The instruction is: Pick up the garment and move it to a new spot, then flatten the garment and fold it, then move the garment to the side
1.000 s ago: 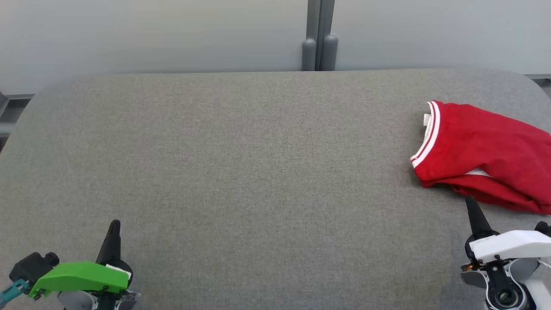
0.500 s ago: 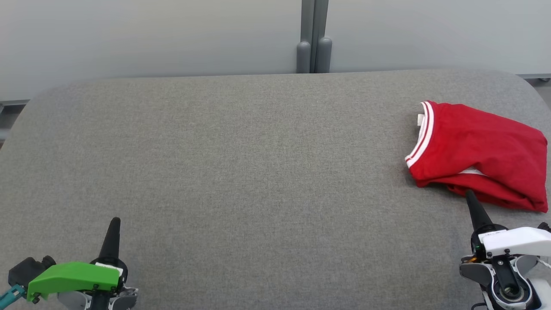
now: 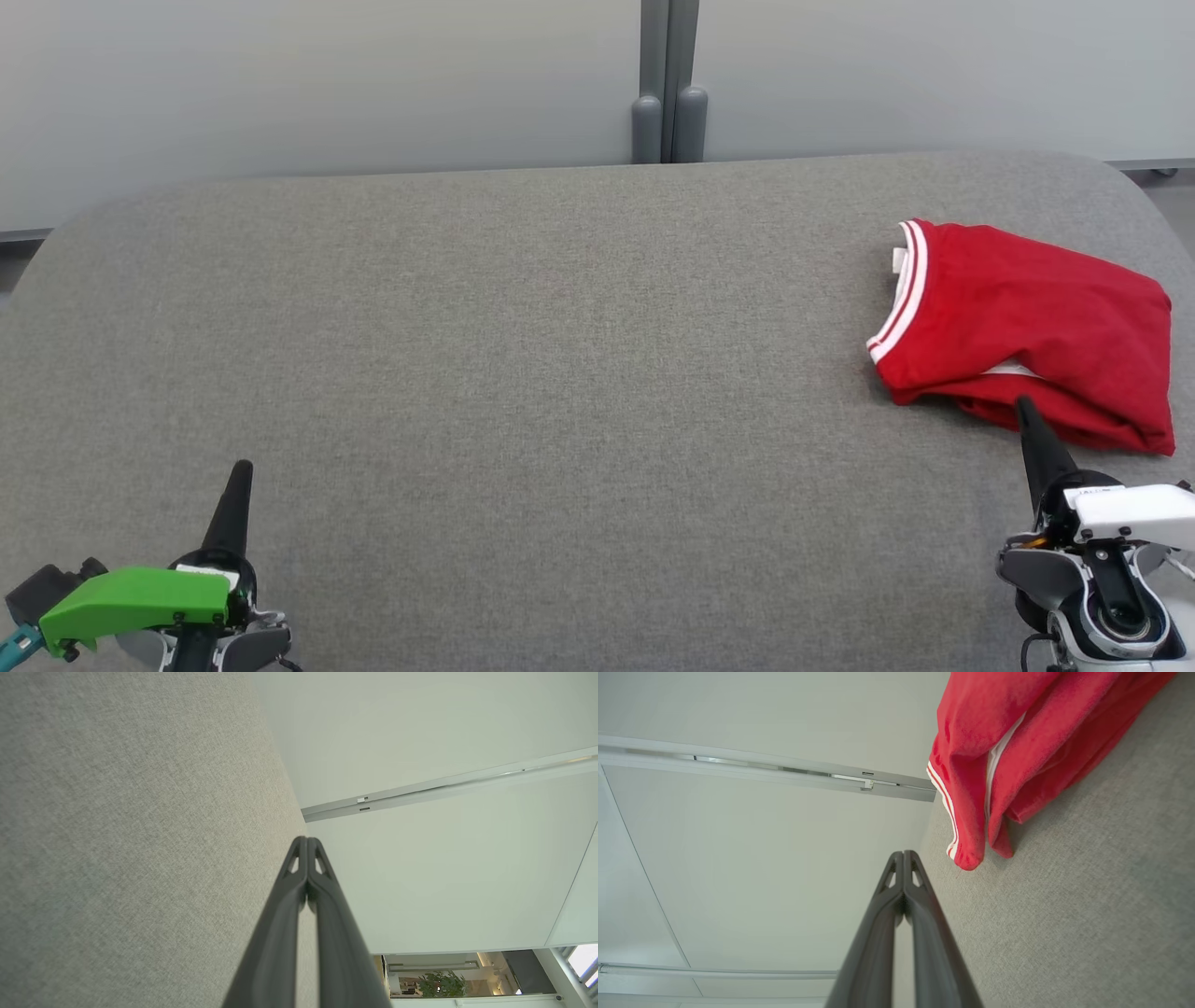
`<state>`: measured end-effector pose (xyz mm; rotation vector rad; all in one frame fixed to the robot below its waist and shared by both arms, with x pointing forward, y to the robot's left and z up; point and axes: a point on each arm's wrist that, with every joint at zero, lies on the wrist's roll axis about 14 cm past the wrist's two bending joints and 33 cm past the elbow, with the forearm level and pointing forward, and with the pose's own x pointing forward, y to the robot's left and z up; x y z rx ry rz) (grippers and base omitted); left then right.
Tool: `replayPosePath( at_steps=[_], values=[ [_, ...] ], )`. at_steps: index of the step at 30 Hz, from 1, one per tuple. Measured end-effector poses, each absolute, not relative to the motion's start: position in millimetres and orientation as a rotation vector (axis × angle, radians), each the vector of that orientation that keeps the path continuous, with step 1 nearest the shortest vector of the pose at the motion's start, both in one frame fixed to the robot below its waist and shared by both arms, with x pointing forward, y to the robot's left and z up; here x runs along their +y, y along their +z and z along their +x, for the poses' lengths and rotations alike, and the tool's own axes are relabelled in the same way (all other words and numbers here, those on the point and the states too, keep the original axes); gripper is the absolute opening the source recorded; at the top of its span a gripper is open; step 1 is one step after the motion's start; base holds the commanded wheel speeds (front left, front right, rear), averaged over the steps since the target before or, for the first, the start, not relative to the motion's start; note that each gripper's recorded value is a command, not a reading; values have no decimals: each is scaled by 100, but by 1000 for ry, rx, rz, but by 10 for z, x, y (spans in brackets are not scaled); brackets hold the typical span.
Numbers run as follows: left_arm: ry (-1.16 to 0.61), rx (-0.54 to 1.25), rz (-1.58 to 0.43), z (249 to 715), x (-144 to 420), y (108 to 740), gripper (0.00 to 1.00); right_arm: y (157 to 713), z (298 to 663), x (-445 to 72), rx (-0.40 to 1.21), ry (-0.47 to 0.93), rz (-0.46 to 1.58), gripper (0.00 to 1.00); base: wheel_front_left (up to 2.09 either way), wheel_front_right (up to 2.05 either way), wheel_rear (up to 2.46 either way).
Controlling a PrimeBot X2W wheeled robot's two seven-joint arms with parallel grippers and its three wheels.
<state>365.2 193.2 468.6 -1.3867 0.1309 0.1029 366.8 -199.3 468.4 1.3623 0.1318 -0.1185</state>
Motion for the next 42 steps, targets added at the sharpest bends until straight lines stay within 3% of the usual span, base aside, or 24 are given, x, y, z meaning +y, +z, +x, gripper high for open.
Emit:
replayPosePath(
  at_steps=[16,42],
  values=[
    [52,93,-1569,3728,1905,4838,0,4847,3713,-2045,51,-91,1577,0,0,0,0],
    [45,86,-1572,3731,1901,4854,0,4830,3709,-2049,54,-96,1581,0,0,0,0]
  ],
)
